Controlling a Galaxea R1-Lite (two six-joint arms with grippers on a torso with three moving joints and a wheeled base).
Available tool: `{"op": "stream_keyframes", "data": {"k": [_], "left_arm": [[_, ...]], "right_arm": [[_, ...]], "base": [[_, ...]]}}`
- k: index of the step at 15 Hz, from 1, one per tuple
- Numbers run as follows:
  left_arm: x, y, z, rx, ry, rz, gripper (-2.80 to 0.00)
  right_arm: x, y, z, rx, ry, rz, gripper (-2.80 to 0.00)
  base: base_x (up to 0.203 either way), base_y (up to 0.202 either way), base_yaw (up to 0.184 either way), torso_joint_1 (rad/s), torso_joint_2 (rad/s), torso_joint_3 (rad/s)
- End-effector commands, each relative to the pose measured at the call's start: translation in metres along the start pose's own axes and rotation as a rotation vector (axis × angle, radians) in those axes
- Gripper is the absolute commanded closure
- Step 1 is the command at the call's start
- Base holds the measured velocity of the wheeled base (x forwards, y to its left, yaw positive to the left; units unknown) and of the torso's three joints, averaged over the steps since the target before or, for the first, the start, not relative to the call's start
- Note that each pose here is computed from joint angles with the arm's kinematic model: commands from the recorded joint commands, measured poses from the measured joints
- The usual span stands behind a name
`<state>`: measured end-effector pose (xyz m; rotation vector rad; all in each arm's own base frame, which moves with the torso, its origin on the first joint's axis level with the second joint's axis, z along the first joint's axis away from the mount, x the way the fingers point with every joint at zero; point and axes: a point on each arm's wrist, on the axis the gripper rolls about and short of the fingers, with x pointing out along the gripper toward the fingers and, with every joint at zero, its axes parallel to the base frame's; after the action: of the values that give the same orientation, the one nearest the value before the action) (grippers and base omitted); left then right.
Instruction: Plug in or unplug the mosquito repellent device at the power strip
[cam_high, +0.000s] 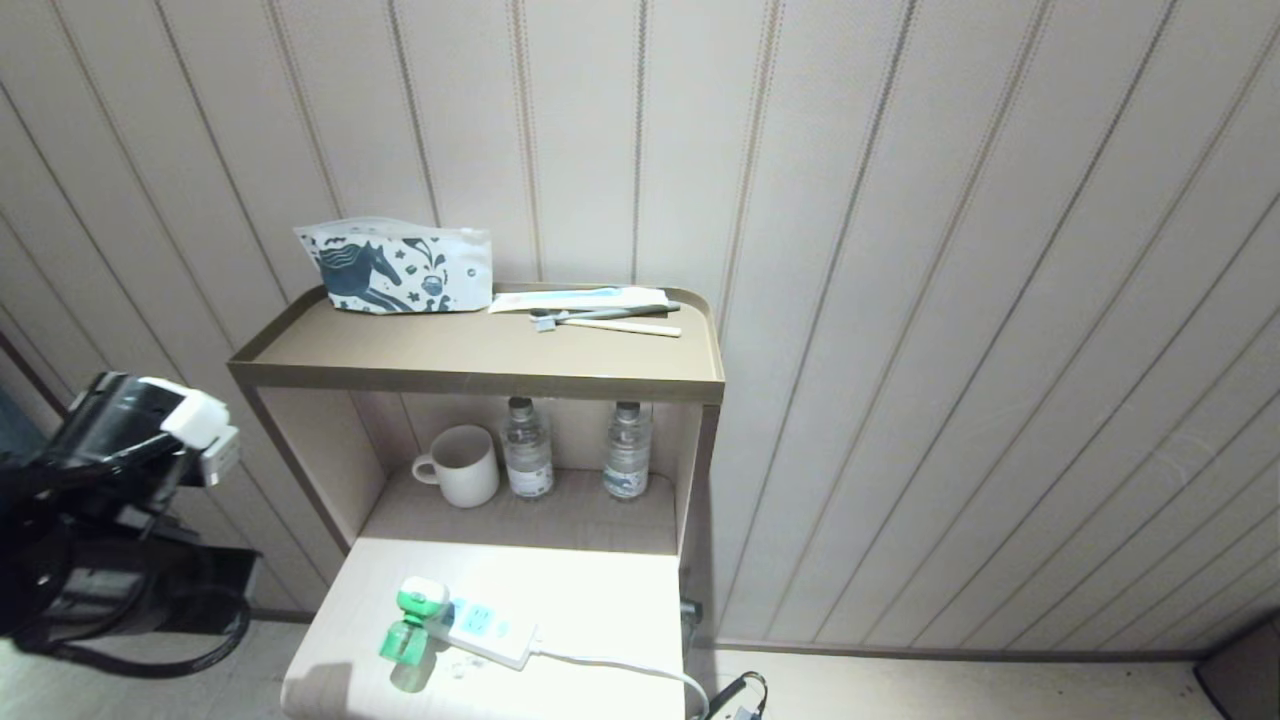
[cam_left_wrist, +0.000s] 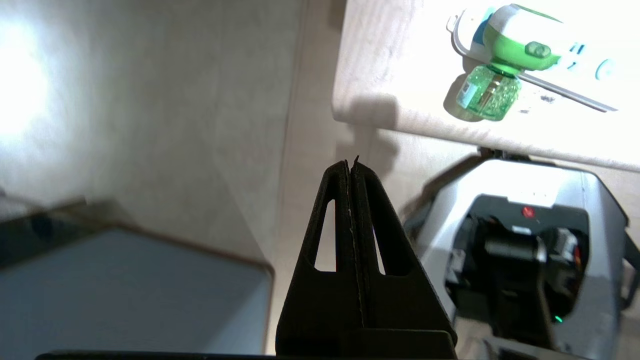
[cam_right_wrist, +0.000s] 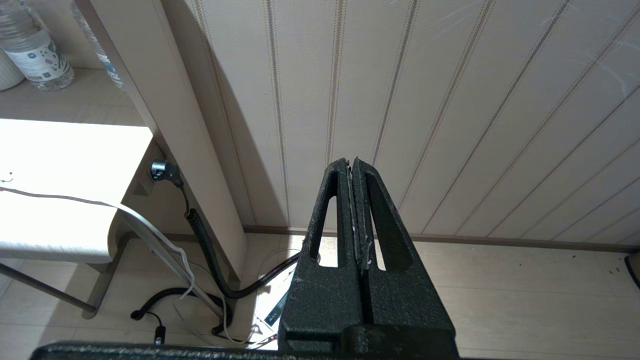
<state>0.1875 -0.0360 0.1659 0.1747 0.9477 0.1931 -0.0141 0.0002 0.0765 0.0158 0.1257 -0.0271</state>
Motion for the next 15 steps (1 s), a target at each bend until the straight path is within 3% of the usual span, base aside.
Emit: {"op": "stream_keyframes", "data": {"k": [1, 4, 7, 9, 12, 14, 15], "left_arm": [[-0.049, 0.027, -0.050, -0.009, -0.229, -0.014, 0.00], [-0.049, 0.038, -0.116, 0.014, -0.393, -0.005, 0.00], [-0.041, 0.038, -0.167, 0.036, -0.625, -0.051, 0.00], [-0.043, 0.038, -0.190, 0.037, -0.772, -0.072, 0.00], [-0.047, 0.035, -0.217, 0.103, -0.991, -0.075, 0.00], [-0.044, 0.032, -0.223, 0.154, -1.031, -0.076, 0.00], [-0.044, 0.032, -0.223, 0.127, -1.029, -0.092, 0.00]], "right_arm": [[0.000, 0.000, 0.000, 0.001, 0.002, -0.001, 0.00], [0.000, 0.000, 0.000, -0.001, 0.003, 0.000, 0.00], [0.000, 0.000, 0.000, 0.000, 0.001, -0.001, 0.00], [0.000, 0.000, 0.000, -0.001, 0.002, 0.000, 0.00], [0.000, 0.000, 0.000, 0.000, 0.003, 0.000, 0.00], [0.000, 0.000, 0.000, -0.001, 0.001, 0.000, 0.00], [0.000, 0.000, 0.000, -0.001, 0.001, -0.001, 0.00]], "base": [[0.000, 0.000, 0.000, 0.000, 0.00, 0.000], [0.000, 0.000, 0.000, 0.000, 0.00, 0.000], [0.000, 0.000, 0.000, 0.000, 0.00, 0.000], [0.000, 0.000, 0.000, 0.000, 0.00, 0.000], [0.000, 0.000, 0.000, 0.000, 0.00, 0.000], [0.000, 0.000, 0.000, 0.000, 0.00, 0.000], [0.000, 0.000, 0.000, 0.000, 0.00, 0.000]]}}
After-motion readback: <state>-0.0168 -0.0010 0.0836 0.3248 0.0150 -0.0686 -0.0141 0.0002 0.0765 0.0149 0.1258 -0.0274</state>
